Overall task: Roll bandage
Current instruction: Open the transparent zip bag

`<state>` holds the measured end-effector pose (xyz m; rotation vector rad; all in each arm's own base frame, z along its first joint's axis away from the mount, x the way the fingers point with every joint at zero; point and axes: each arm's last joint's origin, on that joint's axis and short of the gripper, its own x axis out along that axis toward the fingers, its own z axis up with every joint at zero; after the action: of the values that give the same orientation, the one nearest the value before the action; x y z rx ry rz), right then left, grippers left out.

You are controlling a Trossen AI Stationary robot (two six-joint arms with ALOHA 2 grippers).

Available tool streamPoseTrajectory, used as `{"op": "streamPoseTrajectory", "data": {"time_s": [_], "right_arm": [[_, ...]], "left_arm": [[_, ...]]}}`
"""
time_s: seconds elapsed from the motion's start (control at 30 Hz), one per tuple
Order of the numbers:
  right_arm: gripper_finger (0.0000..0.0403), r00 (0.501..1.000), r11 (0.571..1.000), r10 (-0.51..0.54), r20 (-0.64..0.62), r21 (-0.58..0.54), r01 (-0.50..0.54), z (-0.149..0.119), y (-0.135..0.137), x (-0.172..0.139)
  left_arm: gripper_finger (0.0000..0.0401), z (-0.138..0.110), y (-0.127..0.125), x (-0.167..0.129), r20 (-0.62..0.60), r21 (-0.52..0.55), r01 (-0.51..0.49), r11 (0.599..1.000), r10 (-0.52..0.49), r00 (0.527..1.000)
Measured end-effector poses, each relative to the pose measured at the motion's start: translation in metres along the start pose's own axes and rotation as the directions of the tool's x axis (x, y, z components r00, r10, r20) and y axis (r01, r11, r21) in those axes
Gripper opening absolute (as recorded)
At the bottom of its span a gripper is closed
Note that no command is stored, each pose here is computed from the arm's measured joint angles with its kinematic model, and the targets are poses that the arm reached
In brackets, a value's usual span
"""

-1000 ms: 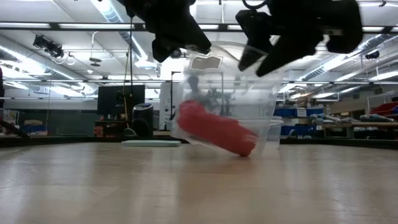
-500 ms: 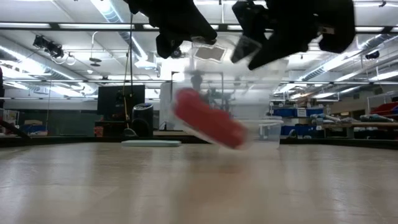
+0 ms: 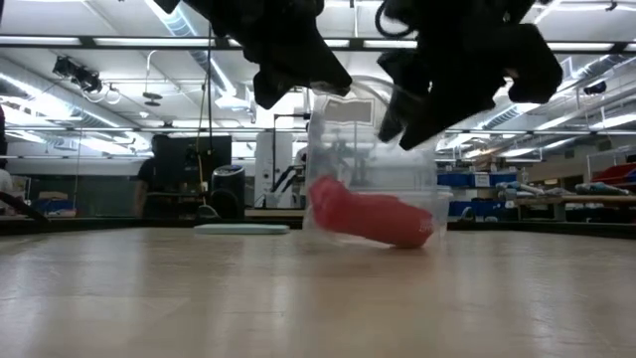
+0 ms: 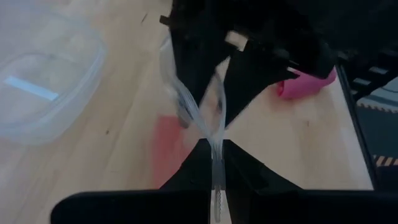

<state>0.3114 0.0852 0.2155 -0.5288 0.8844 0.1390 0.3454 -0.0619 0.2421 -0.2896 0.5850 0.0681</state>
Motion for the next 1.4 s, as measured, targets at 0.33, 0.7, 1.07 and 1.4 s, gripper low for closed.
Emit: {"op": "streamPoseTrajectory", "data": {"time_s": [0.33,0.7,1.07,1.4], "right_arm": [[0.0174,0.993,0.915,0.045,0.106,0.395,-0.084,0.006,-0.012,0.001],[0.0171,0.997,0.893,-0.051,0.059,0.449,0.02,0.001,-0.023,0.004],[0.0169,0.983,0.929,0.015,0.185,0.361,-0.083,0.012,-0.02,0.002],[0.0168,0.963,0.929,0.039,0.266,0.345,-0.133,0.02,-0.015,-0.001]], "left_arm": [[0.0021,-0.002,0.0,0.006,0.008,0.02,-0.023,1.0,0.023,1.0],[0.0021,-0.005,-0.001,0.008,-0.001,0.038,-0.032,0.999,0.032,1.0],[0.0021,-0.005,-0.001,0.008,0.014,0.056,-0.053,0.997,0.053,0.999],[0.0021,0.01,-0.014,-0.003,-0.079,0.063,-0.058,0.996,0.063,0.995]]}}
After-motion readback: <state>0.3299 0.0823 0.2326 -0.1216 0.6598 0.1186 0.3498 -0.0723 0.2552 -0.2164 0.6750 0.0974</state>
